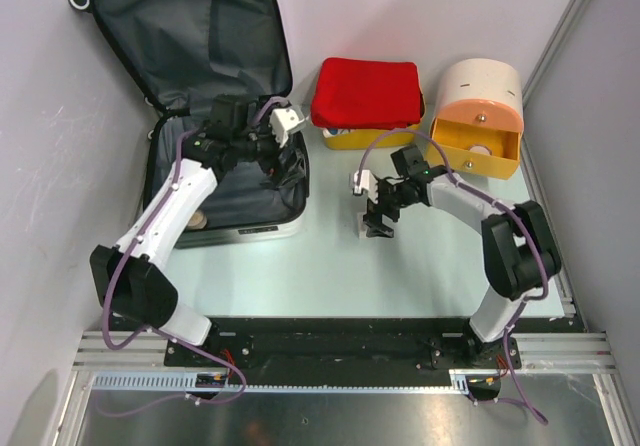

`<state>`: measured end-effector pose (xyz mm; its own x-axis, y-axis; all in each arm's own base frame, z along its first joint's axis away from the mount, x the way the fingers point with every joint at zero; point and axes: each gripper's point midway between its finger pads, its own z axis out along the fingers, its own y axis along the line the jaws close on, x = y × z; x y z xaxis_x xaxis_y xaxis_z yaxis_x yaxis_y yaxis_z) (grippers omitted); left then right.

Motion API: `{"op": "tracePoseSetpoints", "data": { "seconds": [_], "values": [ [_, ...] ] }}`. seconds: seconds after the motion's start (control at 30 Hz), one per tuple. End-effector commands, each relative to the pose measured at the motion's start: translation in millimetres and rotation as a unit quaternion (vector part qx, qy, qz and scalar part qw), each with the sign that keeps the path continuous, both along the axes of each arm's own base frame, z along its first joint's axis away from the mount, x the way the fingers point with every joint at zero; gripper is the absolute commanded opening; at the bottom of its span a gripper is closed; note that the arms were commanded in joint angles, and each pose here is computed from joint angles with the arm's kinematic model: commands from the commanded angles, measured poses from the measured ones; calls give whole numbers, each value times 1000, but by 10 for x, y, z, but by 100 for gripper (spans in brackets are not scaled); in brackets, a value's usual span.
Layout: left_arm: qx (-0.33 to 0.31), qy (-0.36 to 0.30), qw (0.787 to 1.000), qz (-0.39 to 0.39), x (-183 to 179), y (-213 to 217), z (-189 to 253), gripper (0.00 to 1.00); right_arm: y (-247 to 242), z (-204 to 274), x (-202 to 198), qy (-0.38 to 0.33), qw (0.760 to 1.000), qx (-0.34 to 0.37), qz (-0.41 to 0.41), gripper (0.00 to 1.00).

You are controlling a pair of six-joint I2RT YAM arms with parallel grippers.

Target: Open, take out, and arrange the luggage

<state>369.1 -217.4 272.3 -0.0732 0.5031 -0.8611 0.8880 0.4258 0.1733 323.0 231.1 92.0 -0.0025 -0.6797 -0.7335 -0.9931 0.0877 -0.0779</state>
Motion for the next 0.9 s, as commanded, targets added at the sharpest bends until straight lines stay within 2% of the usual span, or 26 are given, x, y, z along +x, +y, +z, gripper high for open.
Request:
{"op": "tracePoseSetpoints", "data": {
  "seconds": [0.0,0.1,0.2,0.23,0.3,0.33,0.4,0.43,0.53,0.63,0.67,0.73,0.87],
  "values": [
    [-16,59,998,31,-161,224,-164,100,110,-104,145,-27,998,-16,45,100],
    [-21,70,996,55,-162,370,-201,100,105,-253,160,-27,997,-34,57,100],
    [-29,81,994,65,-168,440,-226,100,67,-326,177,-28,996,-48,64,94],
    [-30,84,994,67,-173,444,-237,100,59,-323,171,-26,996,-49,65,84],
    [-29,86,994,68,-176,464,-257,100,35,-243,174,-29,997,-48,60,72],
    [-29,87,994,66,-176,461,-272,100,21,-212,172,-30,997,-48,58,61],
    [-29,89,993,66,-155,460,-280,100,-45,-124,201,-35,997,-46,46,50],
    [-28,92,993,65,-130,456,-308,100,-70,-7,228,-45,997,-40,39,39],
    [-36,99,993,62,-84,439,-295,100,-231,313,324,-53,998,-23,-4,21],
    [-45,106,991,60,-2,423,-291,100,-448,742,478,-58,996,4,-63,18],
    [-47,111,991,60,32,412,-305,100,-496,1029,540,-78,994,20,-78,17],
    [-55,120,990,56,58,380,-305,100,-743,1331,679,-76,985,48,-144,16],
    [-65,129,988,49,122,330,-294,100,-1309,2050,1043,-94,952,106,-271,14]
  ]
}}
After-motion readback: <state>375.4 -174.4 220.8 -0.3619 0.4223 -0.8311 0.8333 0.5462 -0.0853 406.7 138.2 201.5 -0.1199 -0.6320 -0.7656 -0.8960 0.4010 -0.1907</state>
